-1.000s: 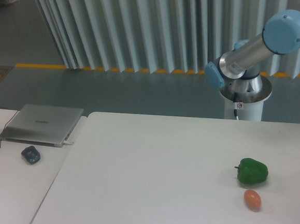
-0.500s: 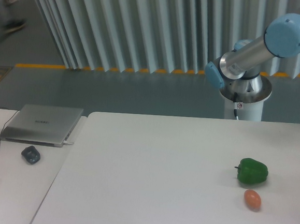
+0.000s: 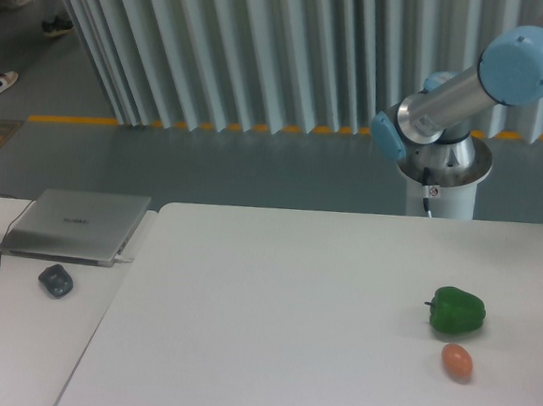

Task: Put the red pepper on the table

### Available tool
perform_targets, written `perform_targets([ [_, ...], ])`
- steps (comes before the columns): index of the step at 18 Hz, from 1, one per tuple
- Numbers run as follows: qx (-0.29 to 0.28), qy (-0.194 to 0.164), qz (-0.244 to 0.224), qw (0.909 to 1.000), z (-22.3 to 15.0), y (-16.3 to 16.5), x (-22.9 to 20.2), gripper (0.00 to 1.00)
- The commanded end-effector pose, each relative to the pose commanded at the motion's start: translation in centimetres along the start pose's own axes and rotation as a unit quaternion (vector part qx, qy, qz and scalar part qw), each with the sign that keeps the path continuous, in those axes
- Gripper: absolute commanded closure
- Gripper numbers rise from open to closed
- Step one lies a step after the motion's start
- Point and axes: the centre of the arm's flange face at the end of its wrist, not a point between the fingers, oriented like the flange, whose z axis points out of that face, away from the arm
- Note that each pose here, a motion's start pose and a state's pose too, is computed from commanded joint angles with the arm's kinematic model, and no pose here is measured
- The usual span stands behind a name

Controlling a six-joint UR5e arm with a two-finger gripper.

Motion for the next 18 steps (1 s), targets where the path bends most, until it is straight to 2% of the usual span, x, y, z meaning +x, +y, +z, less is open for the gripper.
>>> perform_targets([
  [2, 0.014, -0.01, -0.008, 0.9998, -4.9, -1.0, 0.9, 0.9],
  [7, 0.041, 0.0, -0.059, 0.9974, -13.2, -3.4, 4.3, 0.9],
  [9, 0.048, 0.014, -0.074, 0.996, -13.7, -6.9, 7.4, 0.89],
  [11, 0.051, 0.027, -0.066, 0.9961, -13.5, -11.0, 10.6, 0.89],
  [14, 0.052, 0.04, -0.051, 0.9966, -13.8, -15.0, 14.2, 0.89],
  [18, -0.006, 0.051, 0.008, 0.9987, -11.5, -19.2, 21.6, 0.89],
])
